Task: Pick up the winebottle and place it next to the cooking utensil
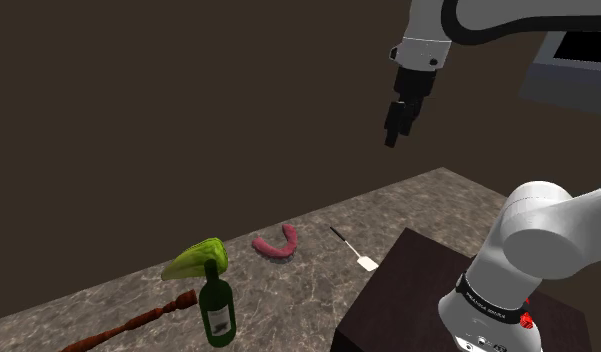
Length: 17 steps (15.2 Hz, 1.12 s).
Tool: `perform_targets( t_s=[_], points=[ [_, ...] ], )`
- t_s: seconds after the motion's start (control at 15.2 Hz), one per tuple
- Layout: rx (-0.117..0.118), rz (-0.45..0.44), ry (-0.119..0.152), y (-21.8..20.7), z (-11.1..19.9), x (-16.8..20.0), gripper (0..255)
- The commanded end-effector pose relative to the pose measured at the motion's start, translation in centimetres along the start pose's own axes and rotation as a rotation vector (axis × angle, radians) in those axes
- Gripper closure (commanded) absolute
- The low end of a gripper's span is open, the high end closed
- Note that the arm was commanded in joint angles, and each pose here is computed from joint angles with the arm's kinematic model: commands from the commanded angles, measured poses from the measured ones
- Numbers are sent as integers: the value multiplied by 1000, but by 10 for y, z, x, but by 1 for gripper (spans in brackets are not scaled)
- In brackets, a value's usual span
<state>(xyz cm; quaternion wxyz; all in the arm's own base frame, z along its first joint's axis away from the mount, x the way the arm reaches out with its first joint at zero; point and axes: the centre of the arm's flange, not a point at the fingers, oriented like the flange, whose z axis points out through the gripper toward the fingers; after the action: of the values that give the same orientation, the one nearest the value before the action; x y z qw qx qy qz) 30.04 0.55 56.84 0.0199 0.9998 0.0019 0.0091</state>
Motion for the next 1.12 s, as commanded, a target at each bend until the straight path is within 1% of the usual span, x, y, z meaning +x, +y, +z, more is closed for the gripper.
perform_targets(
  t_s=[0.0, 1.06],
  points=[
    [0, 0, 0, 0, 0, 0, 0],
    [13, 80, 28, -157, 114, 76, 0]
  ],
)
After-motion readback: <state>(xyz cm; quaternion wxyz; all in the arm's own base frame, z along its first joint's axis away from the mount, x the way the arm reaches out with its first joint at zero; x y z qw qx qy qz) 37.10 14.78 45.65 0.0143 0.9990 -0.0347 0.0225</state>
